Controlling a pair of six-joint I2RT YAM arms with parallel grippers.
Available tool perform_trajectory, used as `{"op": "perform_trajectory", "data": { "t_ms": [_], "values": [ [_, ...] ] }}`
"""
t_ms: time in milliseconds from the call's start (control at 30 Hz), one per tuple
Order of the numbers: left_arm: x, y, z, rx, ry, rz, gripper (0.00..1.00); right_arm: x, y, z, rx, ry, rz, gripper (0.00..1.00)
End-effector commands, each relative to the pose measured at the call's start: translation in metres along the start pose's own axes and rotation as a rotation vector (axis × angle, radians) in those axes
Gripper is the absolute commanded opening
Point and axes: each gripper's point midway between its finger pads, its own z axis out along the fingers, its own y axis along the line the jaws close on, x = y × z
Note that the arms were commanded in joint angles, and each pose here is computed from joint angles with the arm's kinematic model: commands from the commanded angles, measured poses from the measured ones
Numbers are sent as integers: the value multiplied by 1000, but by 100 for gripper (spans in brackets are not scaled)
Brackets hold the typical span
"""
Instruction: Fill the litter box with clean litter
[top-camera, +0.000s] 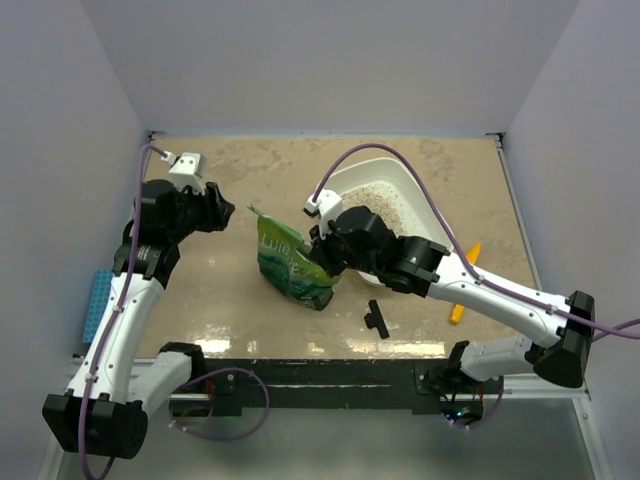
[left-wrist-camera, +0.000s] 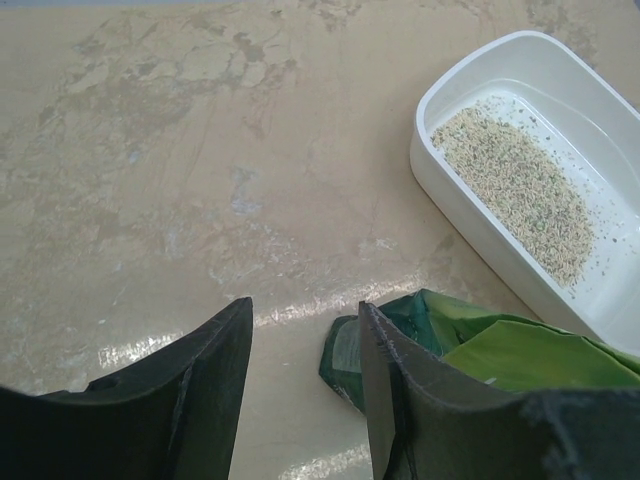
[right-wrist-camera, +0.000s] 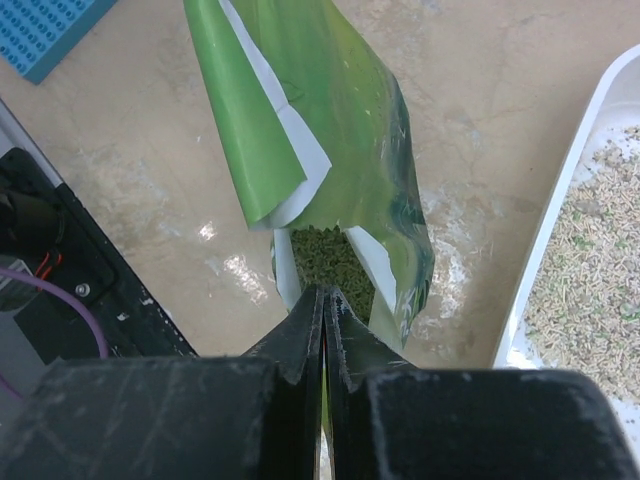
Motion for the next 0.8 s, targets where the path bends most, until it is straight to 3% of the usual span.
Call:
{"op": "perform_trajectory", "data": {
  "t_ms": [0, 433, 467, 533, 567, 633, 667, 767],
  "values": [
    [-6, 0, -7, -14, -24, -7, 51, -22, 6, 4, -24, -90, 40, 0],
    [-4, -2, -5, -3, -25, -4, 51, 14, -5, 19, -12, -28, 37, 0],
    [-4, -2, -5, -4, -24, -3, 51, 15, -5, 19, -15, -27, 38, 4],
    [-5, -2, -5, -4, -28, -1, 51, 15, 0, 19, -43, -26, 29, 26],
    [-4, -2, -5, -5, -27, -1, 51, 13, 2, 18, -55, -29, 30, 43],
    [-3, -2, -5, -5, -25, 1, 51, 11, 10, 15, -104, -33, 23, 55],
    [-3, -1, -5, -6, -26, 1, 51, 9, 14, 14, -122, -37, 12, 68],
    [-2, -2, -4, -1, -20, 0, 51, 8, 26, 11, -197, -33, -15, 80]
  ]
}}
